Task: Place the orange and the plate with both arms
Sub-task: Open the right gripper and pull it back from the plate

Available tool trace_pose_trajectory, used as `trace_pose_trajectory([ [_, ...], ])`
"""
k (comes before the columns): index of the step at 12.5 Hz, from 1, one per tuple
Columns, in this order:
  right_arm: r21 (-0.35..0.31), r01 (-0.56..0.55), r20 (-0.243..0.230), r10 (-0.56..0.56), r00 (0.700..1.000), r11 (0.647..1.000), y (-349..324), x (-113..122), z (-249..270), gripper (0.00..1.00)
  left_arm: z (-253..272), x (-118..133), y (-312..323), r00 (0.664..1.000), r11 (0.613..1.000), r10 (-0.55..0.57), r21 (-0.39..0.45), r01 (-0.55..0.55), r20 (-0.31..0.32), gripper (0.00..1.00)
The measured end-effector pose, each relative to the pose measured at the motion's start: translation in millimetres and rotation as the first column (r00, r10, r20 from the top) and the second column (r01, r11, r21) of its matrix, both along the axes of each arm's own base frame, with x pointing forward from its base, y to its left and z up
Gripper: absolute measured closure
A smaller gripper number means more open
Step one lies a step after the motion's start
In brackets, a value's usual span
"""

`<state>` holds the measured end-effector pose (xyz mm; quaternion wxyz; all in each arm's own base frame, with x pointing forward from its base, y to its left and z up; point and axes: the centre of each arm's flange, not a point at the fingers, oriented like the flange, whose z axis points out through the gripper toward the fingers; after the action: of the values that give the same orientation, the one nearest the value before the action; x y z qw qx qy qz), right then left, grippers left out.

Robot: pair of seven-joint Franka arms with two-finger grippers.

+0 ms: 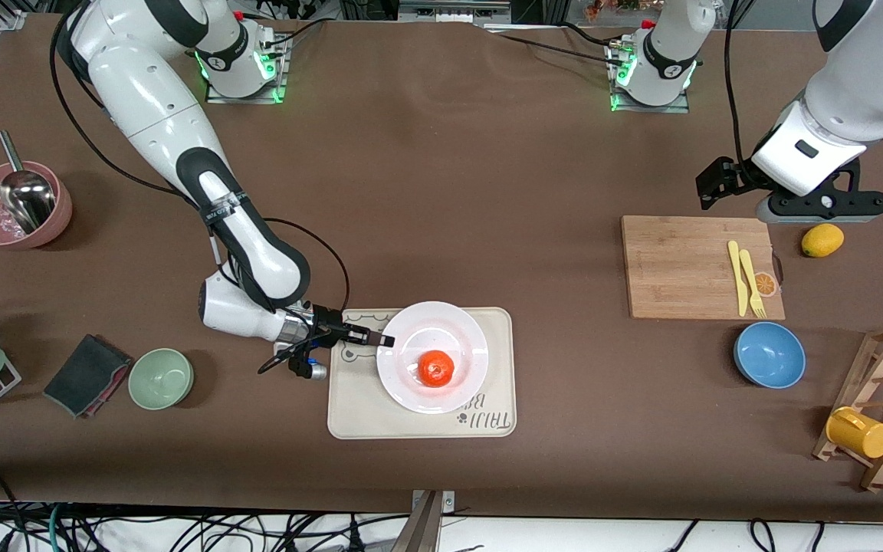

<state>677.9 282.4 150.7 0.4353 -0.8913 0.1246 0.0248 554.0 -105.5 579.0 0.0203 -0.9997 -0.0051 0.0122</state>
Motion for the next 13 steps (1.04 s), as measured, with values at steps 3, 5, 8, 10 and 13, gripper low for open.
trace_pose_trajectory([
  [3, -0.079, -0.076, 0.049, 0.080, 0.996, 0.994, -4, 2, 1, 0.60, -2, -2, 1, 1.000, 1.000, 0.001, 0.004, -0.001, -0.022, 0.00],
  [5, -0.142, -0.157, 0.074, 0.169, 0.983, 0.977, -6, 3, 3, 0.37, -3, -4, 1, 1.000, 1.000, 0.001, 0.006, -0.001, -0.031, 0.00],
  [8, -0.262, -0.278, 0.106, 0.313, 0.944, 0.924, -20, 6, 33, 0.02, -2, -4, 1, 0.999, 1.000, 0.001, 0.007, -0.001, -0.034, 0.00],
  [10, -0.348, -0.357, 0.078, 0.406, 0.910, 0.867, -44, 3, 72, 0.00, -3, -5, 1, 0.999, 1.000, 0.001, 0.008, -0.001, -0.038, 0.00],
  [13, -0.507, -0.477, -0.020, 0.543, 0.839, 0.718, -97, -16, 166, 0.00, -3, -5, 1, 0.999, 1.000, 0.002, 0.009, -0.002, -0.044, 0.00],
])
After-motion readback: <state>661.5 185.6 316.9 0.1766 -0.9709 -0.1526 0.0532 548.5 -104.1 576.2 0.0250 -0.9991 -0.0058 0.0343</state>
